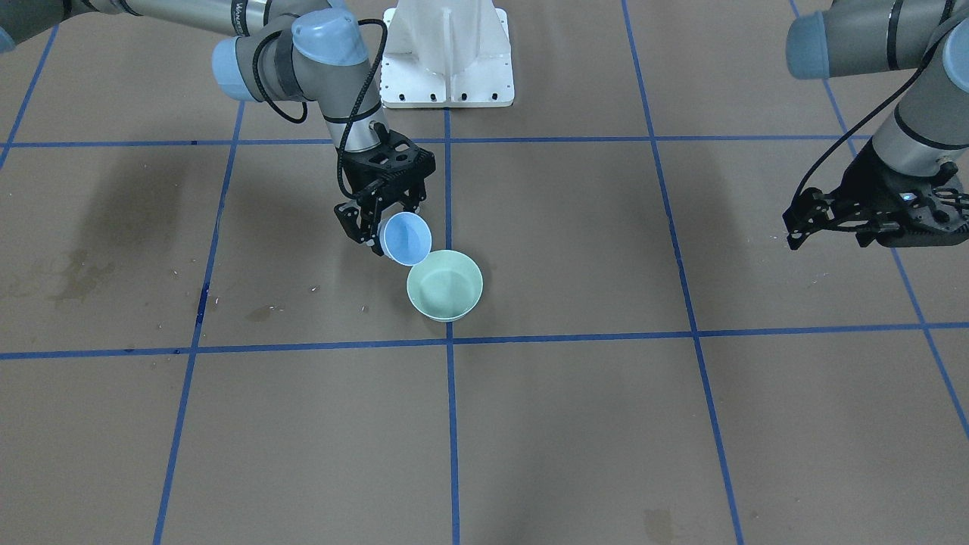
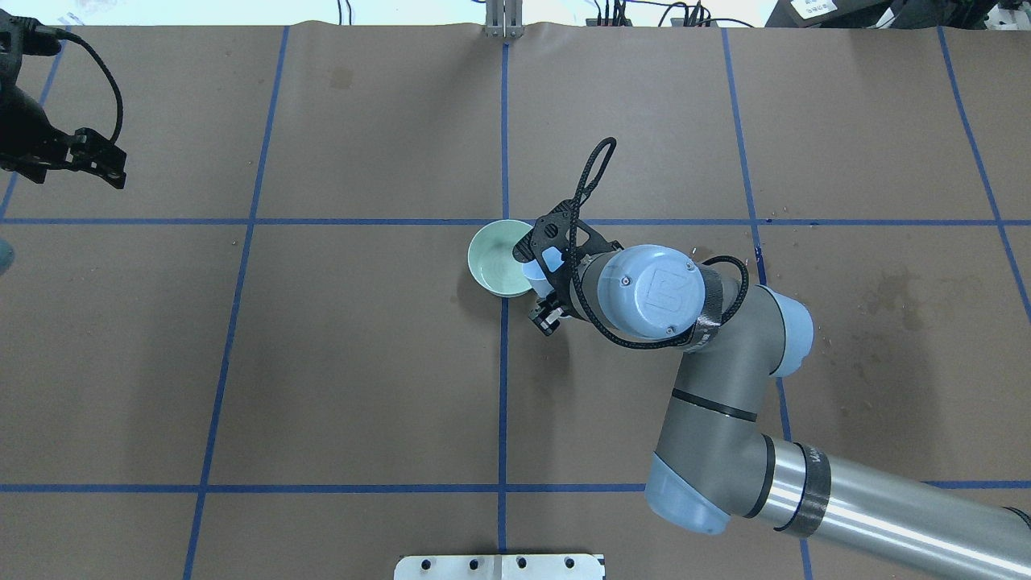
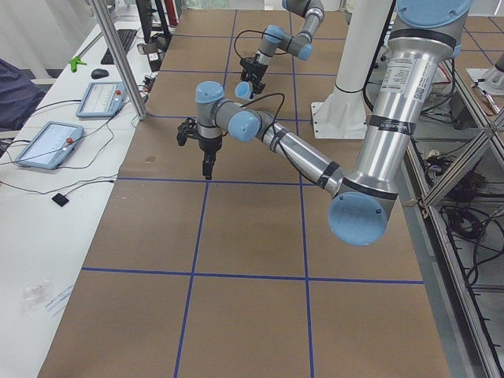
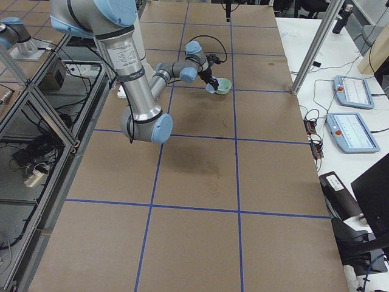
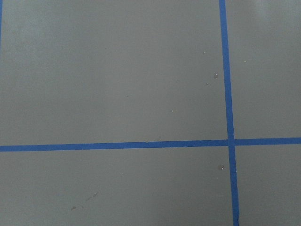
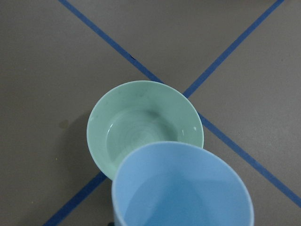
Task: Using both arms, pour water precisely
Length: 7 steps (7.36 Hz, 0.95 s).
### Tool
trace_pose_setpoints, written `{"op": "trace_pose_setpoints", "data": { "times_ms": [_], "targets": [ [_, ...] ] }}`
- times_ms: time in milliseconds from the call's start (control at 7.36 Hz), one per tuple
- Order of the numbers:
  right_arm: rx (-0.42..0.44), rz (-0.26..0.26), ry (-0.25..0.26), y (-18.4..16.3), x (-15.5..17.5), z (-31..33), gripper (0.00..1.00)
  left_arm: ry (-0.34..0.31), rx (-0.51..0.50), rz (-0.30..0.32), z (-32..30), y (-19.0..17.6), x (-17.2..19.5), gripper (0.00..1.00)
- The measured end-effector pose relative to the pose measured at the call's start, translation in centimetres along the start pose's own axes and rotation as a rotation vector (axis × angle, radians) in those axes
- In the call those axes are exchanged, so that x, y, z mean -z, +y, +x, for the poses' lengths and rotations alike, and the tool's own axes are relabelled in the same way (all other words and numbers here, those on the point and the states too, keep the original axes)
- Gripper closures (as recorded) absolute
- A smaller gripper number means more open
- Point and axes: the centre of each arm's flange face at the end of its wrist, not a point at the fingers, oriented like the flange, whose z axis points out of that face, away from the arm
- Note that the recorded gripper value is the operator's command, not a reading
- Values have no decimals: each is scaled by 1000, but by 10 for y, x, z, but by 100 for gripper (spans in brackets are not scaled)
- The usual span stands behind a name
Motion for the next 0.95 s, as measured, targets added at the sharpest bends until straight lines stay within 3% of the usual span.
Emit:
{"op": "trace_pose_setpoints", "data": {
  "times_ms": [407,951],
  "targets": [
    [5,-102,-33,-28,-4,-4,100,-2,2,-3,-2,2,-2,0],
    [42,-227,-29,-59,-11,-7,100,-3,5,-4,-4,2,-2,0]
  ]
}}
